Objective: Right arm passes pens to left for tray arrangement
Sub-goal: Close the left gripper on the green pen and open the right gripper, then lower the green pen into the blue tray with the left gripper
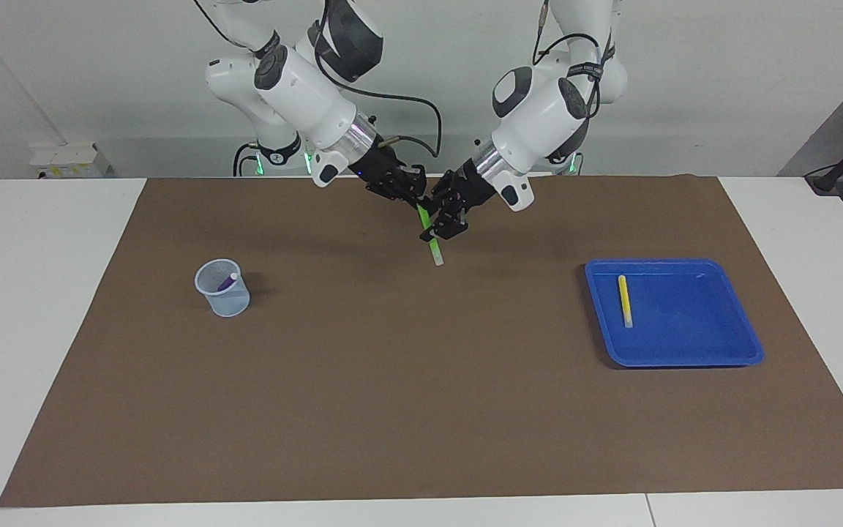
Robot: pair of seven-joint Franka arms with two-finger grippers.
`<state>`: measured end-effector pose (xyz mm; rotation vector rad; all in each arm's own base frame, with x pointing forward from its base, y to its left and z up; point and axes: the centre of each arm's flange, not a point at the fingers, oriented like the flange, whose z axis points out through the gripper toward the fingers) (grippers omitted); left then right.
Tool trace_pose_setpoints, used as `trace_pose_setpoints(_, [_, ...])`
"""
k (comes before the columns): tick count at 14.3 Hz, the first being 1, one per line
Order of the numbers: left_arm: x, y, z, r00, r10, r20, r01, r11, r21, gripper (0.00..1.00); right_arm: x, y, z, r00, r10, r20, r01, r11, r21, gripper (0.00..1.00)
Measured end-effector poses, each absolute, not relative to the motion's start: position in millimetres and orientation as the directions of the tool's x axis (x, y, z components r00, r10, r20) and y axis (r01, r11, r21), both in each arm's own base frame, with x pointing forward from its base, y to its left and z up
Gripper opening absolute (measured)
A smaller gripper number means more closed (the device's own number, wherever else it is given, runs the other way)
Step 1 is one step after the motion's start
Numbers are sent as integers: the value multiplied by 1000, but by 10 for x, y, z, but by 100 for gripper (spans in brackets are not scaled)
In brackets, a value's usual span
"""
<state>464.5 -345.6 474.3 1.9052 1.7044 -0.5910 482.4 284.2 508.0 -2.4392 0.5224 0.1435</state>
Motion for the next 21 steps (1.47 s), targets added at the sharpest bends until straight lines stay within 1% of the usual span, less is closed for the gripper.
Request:
trace_pose_setpoints(1, [4641,-3457,4743,127,769,-626,992,-90,91,60,4823,2842,5078,915,-333,-227,-402,-722,-563,18])
trace_pose_setpoints(2, [4644,-3454,4749,134,768,-626,991,-94,96,53,4815,2846,5068,915,-330,-231,-402,-724,-560,18])
trace_pose_setpoints(4, [4634,-3446,4746,154,767,-623,988,-116,101,29,4823,2824,5061,914,-333,-232,-406,-723,-559,18])
trace_pose_setpoints(6, [4616,-3450,4744,169,765,-622,986,-134,103,22,4842,2789,5065,912,-340,-231,-411,-720,-560,18])
trace_pose_setpoints(7, [4606,-3451,4749,173,764,-622,985,-139,103,20,4849,2777,5068,911,-342,-231,-412,-718,-560,18])
trace_pose_setpoints(15, [4601,-3426,4763,202,758,-620,979,-170,111,20,4828,2803,5078,913,-337,-230,-407,-721,-561,18])
trace_pose_setpoints(16, [4598,-3420,4764,201,758,-621,979,-172,107,20,4829,2801,5079,913,-338,-230,-408,-720,-561,25])
trace_pose_setpoints(18, [4613,-3382,4774,196,759,-621,980,-170,102,20,4831,2799,5079,913,-338,-230,-408,-720,-561,44])
trace_pose_setpoints(19, [4628,-3351,4776,192,759,-622,981,-167,98,20,4831,2799,5080,913,-338,-230,-408,-720,-561,54])
trace_pose_setpoints(20, [4645,-3319,4779,187,760,-622,982,-163,96,20,4831,2797,5079,914,-338,-227,-406,-723,-559,67])
trace_pose_setpoints(21, [4657,-3295,4784,184,761,-622,982,-161,94,20,4835,2785,5073,918,-335,-214,-397,-735,-550,77])
